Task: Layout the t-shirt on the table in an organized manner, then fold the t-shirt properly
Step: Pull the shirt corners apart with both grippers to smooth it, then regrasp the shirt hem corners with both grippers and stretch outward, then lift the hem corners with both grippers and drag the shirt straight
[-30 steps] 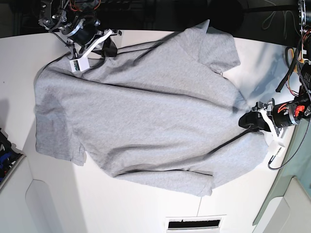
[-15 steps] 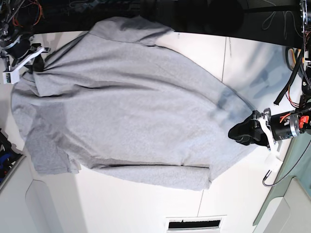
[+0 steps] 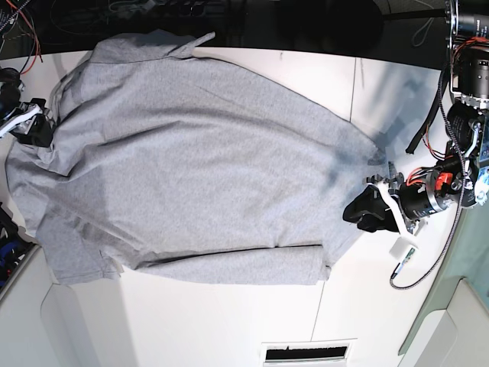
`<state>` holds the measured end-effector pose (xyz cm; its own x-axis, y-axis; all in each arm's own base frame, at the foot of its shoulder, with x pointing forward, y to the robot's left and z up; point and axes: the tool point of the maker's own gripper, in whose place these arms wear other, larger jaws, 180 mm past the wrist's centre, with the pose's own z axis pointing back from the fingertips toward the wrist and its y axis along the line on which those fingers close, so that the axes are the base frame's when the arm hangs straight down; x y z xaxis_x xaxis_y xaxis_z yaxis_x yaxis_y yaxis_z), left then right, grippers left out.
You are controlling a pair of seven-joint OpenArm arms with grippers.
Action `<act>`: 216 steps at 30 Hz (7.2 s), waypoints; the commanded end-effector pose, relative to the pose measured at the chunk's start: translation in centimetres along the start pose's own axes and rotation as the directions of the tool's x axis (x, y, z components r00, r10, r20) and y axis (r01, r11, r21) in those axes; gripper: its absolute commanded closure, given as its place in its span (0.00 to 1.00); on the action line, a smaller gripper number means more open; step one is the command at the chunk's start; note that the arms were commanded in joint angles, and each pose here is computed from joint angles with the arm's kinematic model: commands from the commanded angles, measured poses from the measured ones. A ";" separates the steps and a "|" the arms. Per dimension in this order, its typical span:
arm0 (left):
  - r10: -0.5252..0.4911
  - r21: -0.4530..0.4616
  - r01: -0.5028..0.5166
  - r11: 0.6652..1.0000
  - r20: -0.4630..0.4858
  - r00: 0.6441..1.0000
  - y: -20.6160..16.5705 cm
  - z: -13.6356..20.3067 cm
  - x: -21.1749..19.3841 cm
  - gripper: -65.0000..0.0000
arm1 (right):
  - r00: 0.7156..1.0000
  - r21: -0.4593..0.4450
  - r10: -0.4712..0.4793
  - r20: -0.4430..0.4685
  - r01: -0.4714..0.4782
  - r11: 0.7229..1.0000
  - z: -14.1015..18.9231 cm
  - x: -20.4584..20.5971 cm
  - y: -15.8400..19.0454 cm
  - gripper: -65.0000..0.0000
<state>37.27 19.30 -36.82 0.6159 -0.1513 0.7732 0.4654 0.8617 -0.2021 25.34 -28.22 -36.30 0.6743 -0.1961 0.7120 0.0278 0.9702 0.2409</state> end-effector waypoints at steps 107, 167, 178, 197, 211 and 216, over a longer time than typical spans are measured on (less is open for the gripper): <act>0.158 -0.090 -0.170 0.981 -0.131 0.979 0.1 4.9 -4.6 0.76 | 0.995 0.010 -0.100 -0.008 0.101 0.995 -12.2 13.3 -2.4 1.00; 0.310 0.145 -0.276 0.950 -0.349 0.884 1.0 12.5 -20.1 0.39 | 0.804 0.216 0.015 -0.594 0.142 0.966 0.6 -17.8 3.8 0.48; 0.363 0.099 -0.353 0.930 -0.386 0.848 -0.6 12.6 -20.6 0.44 | 0.800 0.223 0.005 -0.600 0.161 0.962 0.9 -18.1 4.1 0.48; 0.431 0.028 -0.440 0.897 -0.275 0.860 0.3 14.0 -16.5 1.00 | 0.858 0.160 -0.088 -0.506 0.193 0.968 2.2 -15.2 1.5 1.00; 0.436 -0.078 -0.486 0.871 -0.336 0.835 -2.5 14.6 -15.9 1.00 | 0.928 0.164 -0.010 -0.373 0.077 0.983 6.6 -10.2 1.2 1.00; 0.429 -0.072 -0.479 0.875 -0.344 0.835 -2.3 14.8 -15.9 1.00 | 0.930 0.164 -0.012 -0.366 0.077 0.983 6.5 -10.1 1.2 1.00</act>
<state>16.20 26.32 -40.86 0.9438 0.0874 0.3188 0.1297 0.7892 -0.6002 13.08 -25.50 -39.76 0.9109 -0.1487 0.3850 -0.0252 0.9110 0.4115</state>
